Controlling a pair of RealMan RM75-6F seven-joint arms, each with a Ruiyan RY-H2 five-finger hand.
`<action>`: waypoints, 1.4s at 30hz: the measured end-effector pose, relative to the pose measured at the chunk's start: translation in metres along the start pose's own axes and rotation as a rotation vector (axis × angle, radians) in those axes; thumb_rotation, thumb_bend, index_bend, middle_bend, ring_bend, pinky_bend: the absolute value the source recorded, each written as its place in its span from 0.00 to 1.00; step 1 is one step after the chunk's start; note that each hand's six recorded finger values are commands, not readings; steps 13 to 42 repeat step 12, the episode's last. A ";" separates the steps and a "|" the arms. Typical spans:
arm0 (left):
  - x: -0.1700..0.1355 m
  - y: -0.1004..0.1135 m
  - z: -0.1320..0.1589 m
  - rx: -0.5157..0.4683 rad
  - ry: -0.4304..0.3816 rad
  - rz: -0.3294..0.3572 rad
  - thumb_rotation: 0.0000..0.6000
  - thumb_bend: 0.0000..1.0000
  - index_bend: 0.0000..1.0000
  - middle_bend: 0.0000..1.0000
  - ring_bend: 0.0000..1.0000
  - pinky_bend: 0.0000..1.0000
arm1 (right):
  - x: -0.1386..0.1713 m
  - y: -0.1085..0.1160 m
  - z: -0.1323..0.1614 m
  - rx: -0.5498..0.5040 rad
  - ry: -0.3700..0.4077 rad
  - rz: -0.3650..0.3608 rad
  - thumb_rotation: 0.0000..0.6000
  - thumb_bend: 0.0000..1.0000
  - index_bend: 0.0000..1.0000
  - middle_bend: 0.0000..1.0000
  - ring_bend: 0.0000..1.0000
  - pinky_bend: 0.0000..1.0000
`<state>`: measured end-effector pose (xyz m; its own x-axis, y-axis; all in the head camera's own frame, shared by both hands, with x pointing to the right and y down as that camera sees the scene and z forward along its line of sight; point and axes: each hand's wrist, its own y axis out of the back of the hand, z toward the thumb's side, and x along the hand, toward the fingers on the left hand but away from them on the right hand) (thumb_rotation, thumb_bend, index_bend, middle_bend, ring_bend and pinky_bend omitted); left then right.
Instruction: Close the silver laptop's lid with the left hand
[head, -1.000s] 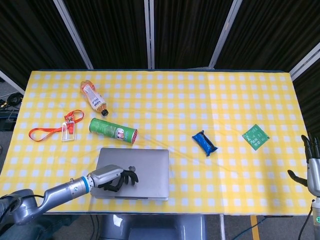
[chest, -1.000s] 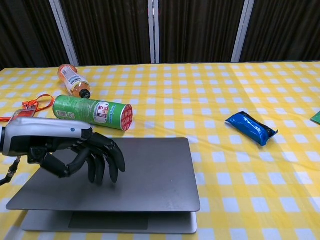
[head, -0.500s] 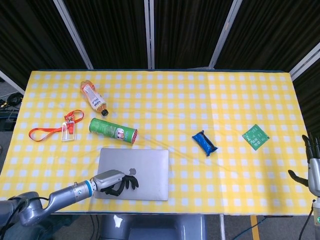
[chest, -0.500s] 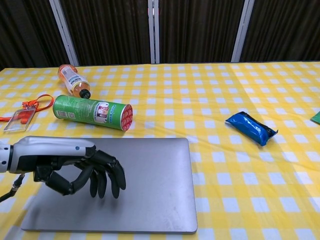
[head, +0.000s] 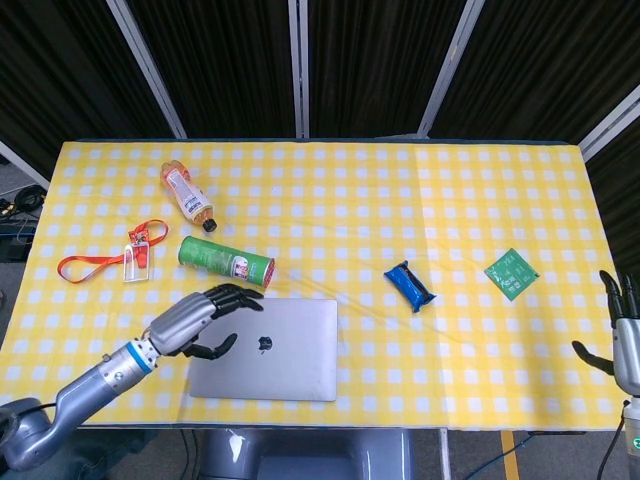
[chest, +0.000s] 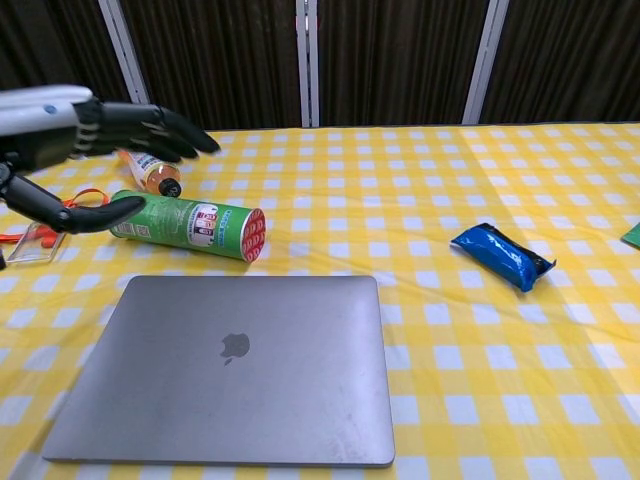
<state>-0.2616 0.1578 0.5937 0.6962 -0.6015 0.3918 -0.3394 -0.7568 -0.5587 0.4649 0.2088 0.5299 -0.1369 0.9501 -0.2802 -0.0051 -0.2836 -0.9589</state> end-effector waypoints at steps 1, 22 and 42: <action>-0.008 0.008 -0.003 0.058 0.026 0.063 0.87 0.01 0.00 0.00 0.00 0.00 | 0.001 0.000 0.001 -0.001 0.004 0.002 1.00 0.00 0.03 0.00 0.00 0.00; -0.132 0.057 -0.046 0.390 0.548 0.479 1.00 0.02 0.00 0.00 0.00 0.00 | 0.003 0.000 0.007 -0.005 0.030 0.012 1.00 0.00 0.03 0.00 0.00 0.00; -0.132 0.057 -0.046 0.390 0.548 0.479 1.00 0.02 0.00 0.00 0.00 0.00 | 0.003 0.000 0.007 -0.005 0.030 0.012 1.00 0.00 0.03 0.00 0.00 0.00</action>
